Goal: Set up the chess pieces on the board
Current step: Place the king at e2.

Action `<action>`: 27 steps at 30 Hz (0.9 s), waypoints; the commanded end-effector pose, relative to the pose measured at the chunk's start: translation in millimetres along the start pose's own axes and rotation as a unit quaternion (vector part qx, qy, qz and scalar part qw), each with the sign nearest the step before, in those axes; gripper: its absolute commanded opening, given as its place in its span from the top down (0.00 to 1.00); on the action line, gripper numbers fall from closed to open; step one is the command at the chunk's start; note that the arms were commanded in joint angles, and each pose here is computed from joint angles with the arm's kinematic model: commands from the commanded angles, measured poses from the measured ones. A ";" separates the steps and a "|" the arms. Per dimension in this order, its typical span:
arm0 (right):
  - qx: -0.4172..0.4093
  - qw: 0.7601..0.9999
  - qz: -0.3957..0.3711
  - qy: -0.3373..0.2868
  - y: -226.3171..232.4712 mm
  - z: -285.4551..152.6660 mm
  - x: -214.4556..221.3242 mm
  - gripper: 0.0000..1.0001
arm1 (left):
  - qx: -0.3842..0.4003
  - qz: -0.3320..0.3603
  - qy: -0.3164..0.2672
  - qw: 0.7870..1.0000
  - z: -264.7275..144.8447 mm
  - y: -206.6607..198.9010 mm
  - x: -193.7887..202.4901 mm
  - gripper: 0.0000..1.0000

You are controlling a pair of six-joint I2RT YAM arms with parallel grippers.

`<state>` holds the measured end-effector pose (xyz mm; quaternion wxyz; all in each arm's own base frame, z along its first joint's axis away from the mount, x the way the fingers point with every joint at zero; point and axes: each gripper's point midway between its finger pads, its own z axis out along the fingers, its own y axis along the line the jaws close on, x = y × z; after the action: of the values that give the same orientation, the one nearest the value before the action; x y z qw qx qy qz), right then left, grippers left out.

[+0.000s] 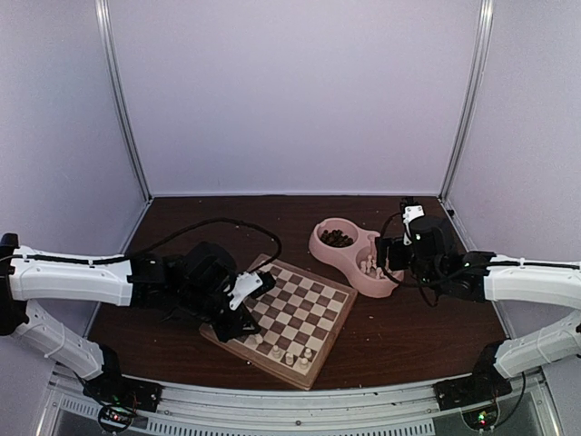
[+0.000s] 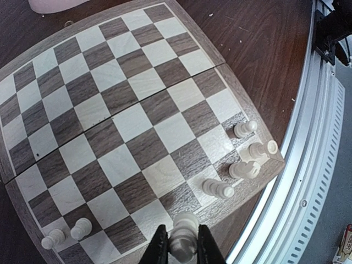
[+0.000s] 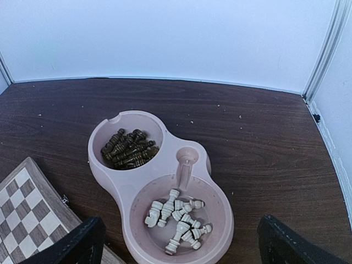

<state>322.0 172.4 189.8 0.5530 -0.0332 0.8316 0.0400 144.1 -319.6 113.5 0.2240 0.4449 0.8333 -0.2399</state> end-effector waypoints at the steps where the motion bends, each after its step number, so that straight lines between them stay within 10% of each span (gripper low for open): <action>1: 0.009 1.000 -0.003 -0.003 -5.5 -4.1 -0.3 0.00 | 0.015 0.017 -0.014 1.000 4.1 -6.8 -6.0 0.89; 27: 0.010 1.000 0.000 -0.009 -7.6 -6.9 -2.9 0.00 | -0.028 0.054 0.016 0.998 31.3 -5.8 4.9 0.91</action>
<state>320.2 169.8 194.5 0.5571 -0.0299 0.8289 0.0411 133.7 -325.5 77.6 0.2091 0.4820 0.8283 -0.1945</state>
